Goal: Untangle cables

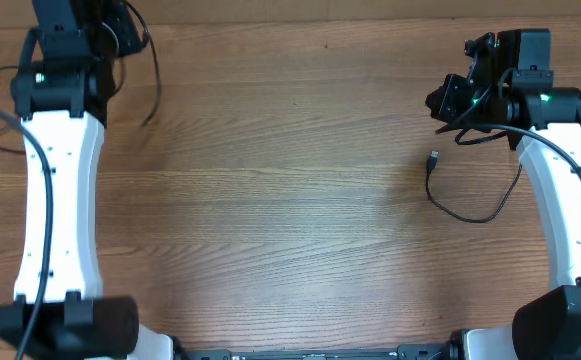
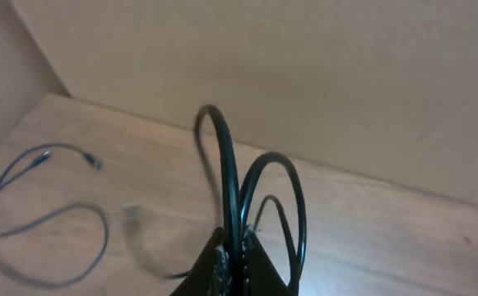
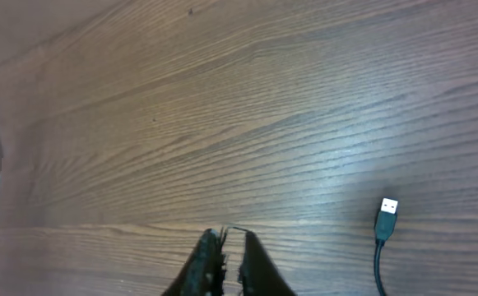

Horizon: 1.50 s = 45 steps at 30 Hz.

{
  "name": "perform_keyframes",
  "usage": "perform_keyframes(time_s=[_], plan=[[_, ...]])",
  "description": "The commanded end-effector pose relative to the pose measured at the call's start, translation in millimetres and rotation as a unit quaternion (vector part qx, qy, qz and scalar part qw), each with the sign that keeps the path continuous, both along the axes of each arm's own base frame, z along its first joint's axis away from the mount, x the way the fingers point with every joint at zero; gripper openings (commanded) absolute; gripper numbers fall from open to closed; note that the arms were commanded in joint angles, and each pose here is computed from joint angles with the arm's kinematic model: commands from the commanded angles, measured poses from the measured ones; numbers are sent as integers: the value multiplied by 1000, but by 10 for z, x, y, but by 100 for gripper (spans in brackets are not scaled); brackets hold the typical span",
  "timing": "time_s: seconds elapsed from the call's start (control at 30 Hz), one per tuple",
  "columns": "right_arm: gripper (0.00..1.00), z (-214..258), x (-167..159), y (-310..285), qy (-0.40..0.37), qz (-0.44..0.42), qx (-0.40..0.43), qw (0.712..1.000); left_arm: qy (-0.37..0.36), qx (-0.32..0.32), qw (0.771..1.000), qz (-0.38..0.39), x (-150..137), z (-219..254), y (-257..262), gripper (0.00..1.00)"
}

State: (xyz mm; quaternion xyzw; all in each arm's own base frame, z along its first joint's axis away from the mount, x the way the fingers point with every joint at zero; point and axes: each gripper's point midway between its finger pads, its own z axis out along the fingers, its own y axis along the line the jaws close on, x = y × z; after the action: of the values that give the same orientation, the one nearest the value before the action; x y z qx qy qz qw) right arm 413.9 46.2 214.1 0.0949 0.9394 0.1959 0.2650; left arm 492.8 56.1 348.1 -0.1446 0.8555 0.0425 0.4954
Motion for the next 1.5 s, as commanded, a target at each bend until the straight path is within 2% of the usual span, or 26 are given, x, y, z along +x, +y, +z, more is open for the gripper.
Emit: perform_keyframes(time_s=[0.0,0.2,0.37,0.53,0.67,0.83,0.93,1.1,1.17,1.2,1.23,1.27,1.3,1.37,1.47], plan=[[9,-12,-5,17,3,2,7,1000,6,-32,999,-25,208,-227,162,4],[9,-36,-42,19,12,2,7,1000,62,-79,995,-7,444,-973,580,4],[9,-39,-49,24,14,2,9,1000,108,-137,984,-35,732,-1805,515,5],[9,-47,-63,25,17,2,9,1000,165,-176,970,-5,772,-2566,528,4],[9,-57,-78,25,21,2,9,1000,195,-199,960,15,741,-2953,538,4],[12,-52,-70,24,19,2,9,1000,187,-226,956,9,783,-2945,461,4],[15,-47,-62,23,17,2,8,1000,165,-252,953,-34,870,-2809,293,8],[19,-47,-62,23,17,2,8,1000,131,-264,944,-145,996,-2503,-69,6],[23,-47,-62,23,17,2,8,1000,129,-263,942,-164,1012,-2427,-173,17],[25,-47,-62,23,17,2,8,1000,131,-259,942,-167,1013,-2404,-200,31],[28,-47,-62,23,17,2,8,1000,131,-254,944,-164,1015,-2376,-196,50],[31,-47,-62,23,17,2,8,1000,133,-248,947,-158,1018,-2360,-176,63],[36,-47,-63,24,17,2,8,1000,133,-240,950,-149,1021,-2321,-143,70],[41,-48,-63,24,17,2,8,1000,131,-231,953,-142,1032,-2202,-105,77],[52,-47,-61,22,17,2,8,1000,132,-226,953,-152,1015,-1958,-138,80]])
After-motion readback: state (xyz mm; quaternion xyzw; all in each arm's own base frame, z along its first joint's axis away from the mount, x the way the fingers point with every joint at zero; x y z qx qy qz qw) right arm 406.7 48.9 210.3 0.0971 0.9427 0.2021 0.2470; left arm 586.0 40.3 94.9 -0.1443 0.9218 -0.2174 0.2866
